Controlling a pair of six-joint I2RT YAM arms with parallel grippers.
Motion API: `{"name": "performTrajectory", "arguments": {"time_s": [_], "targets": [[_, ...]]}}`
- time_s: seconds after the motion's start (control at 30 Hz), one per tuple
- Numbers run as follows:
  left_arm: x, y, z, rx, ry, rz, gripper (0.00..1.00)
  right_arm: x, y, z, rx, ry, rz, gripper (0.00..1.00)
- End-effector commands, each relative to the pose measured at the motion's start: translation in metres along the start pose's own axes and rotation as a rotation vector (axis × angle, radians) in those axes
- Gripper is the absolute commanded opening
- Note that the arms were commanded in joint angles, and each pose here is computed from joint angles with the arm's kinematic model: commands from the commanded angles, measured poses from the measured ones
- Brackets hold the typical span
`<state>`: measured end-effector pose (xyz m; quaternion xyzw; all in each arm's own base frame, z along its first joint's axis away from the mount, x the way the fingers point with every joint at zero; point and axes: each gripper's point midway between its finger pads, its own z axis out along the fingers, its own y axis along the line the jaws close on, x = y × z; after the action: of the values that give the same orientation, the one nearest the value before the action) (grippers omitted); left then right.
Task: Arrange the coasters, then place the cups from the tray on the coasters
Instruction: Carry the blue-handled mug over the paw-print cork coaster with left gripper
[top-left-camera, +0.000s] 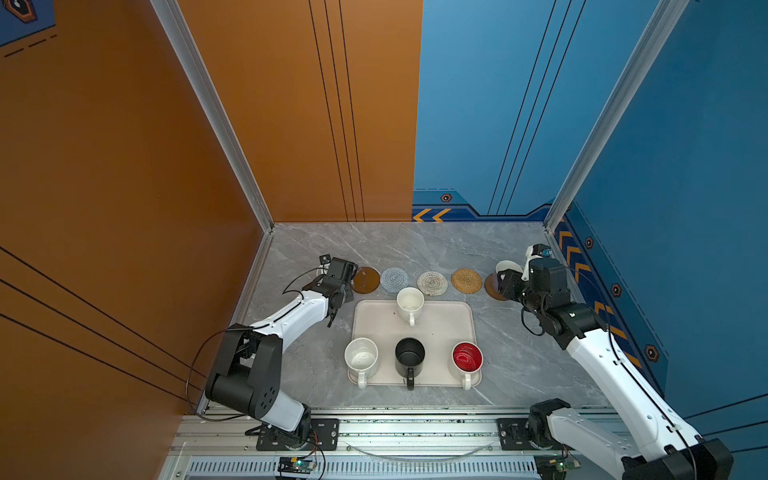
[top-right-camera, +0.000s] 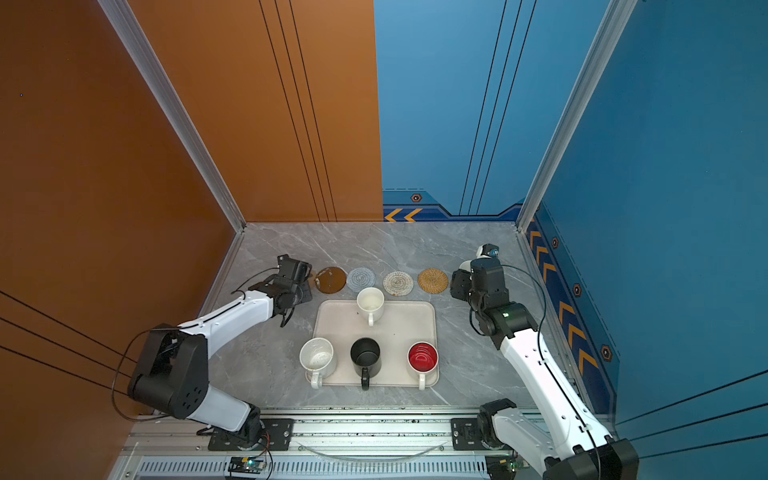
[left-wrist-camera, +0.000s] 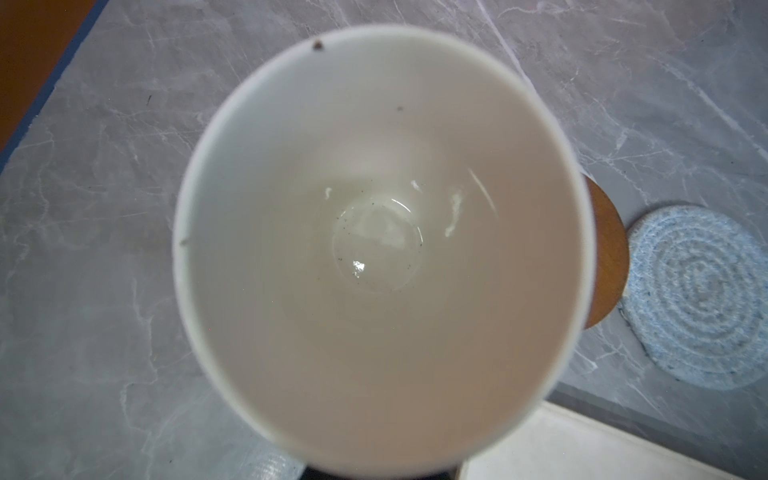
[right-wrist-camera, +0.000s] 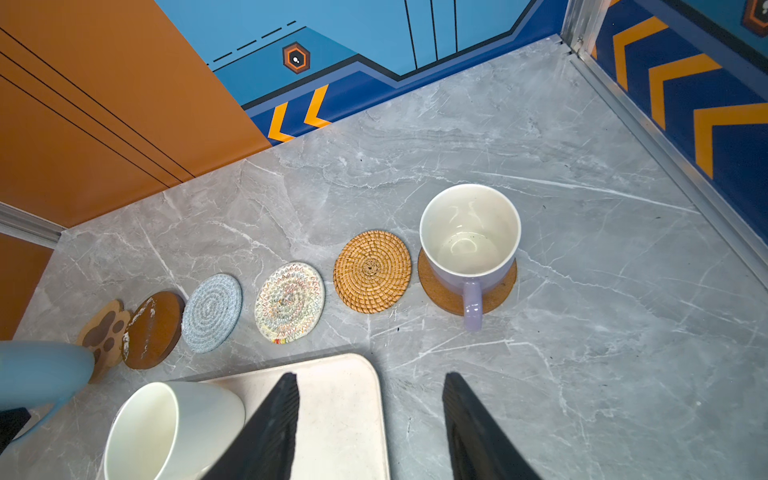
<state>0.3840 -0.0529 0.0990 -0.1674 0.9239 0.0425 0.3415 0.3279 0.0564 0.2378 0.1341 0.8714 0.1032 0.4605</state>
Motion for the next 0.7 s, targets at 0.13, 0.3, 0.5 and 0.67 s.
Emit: {"name": "performTrajectory", "arguments": {"time_s": [0.13,0.3,0.5,0.67], "targets": [[-0.045,-0.021,0.007,0.078,-0.111,-0.058,0.00,-0.004,0.004,0.003,-0.013,-0.013,0.019,0.54],[-0.046,-0.023,0.015,0.089,-0.109,-0.059,0.00,-0.003,0.005,0.004,-0.017,-0.009,0.018,0.54],[-0.060,-0.027,0.013,0.087,-0.127,-0.052,0.00,-0.003,0.006,0.007,-0.015,-0.001,0.017,0.54],[-0.057,-0.024,0.017,0.068,-0.114,-0.039,0.00,-0.002,0.007,0.010,-0.014,0.006,0.013,0.54]]}}
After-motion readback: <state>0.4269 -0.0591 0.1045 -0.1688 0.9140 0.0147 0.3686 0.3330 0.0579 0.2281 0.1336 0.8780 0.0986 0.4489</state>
